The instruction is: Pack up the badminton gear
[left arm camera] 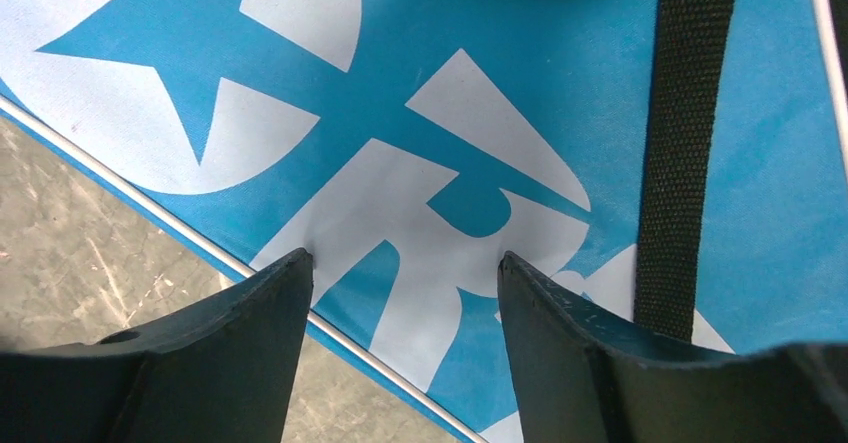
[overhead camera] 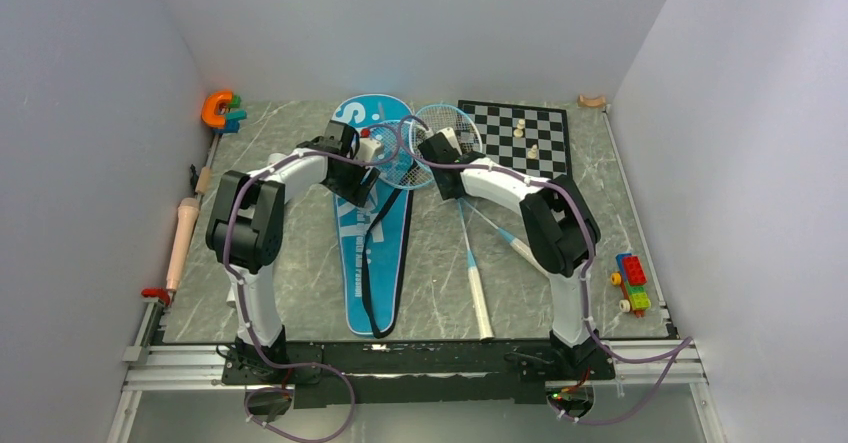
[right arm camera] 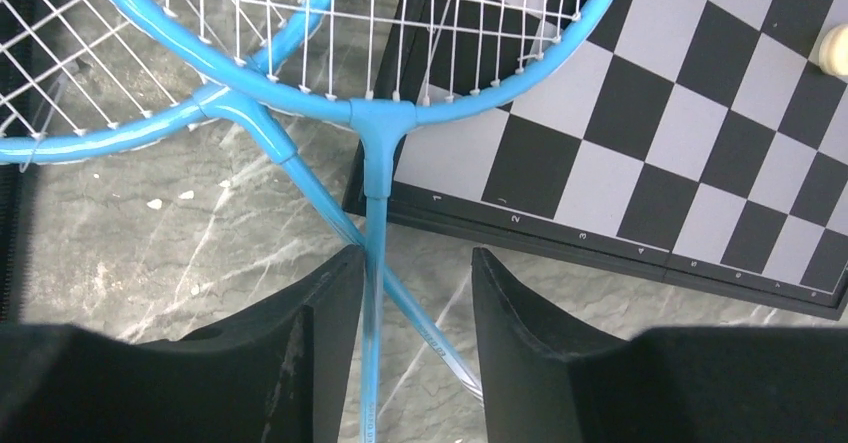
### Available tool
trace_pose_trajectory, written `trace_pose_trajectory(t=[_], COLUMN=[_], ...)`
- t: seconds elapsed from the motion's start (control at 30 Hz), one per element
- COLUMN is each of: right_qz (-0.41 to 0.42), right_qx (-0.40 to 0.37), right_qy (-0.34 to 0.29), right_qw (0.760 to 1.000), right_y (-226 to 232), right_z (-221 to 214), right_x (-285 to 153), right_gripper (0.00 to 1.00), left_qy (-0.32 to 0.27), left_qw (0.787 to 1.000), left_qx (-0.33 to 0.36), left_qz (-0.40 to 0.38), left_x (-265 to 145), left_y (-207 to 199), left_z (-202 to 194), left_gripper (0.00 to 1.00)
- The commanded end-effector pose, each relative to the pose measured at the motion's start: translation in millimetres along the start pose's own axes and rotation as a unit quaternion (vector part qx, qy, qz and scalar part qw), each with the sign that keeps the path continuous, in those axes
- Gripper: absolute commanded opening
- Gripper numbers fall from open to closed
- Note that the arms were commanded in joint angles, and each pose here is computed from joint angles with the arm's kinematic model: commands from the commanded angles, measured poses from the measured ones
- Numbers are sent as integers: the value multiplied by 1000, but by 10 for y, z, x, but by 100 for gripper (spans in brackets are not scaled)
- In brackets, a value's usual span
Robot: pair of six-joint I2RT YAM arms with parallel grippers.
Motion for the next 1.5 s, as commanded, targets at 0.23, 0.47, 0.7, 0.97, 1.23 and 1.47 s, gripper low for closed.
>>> trace_pose_trajectory(t=[0.23, 0.47, 0.7, 0.97, 1.23, 1.47], right_qz=[9, 9, -4, -8, 297, 429], right_qx=[1, -1, 7, 85, 172, 213], right_qy=[-1, 9, 9, -36, -86, -67], right_qw=[1000, 1000, 1000, 996, 935, 875], right_y=[-4, 0, -63, -289, 690, 1212], right_z=[-12, -152, -133, 220, 331, 188], right_x=[159, 181, 161, -303, -826, -902], right_gripper=[38, 43, 43, 57, 56, 52], left_qy=[27, 46, 53, 69, 12, -2], left_qw=[997, 993, 992, 991, 998, 999], left_qx=[38, 66, 74, 68, 38, 36], left_qz=[57, 81, 90, 89, 49, 19], left_x=[30, -4, -186, -423, -924, -1041], left_y=[173, 266, 292, 337, 219, 116], left_z=[-94, -292, -596, -895, -655, -693], left_gripper=[57, 50, 49, 47, 51, 55])
Point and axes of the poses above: each gripper's point midway between its finger pads, its own x axis out along the fingers, its own y axis along the line the jaws close on, z = x × y, the point moved 4 cm from there along -x, back along the fingers, and after that the axes turned 15 degrees about -x, right-handed, at the moved point
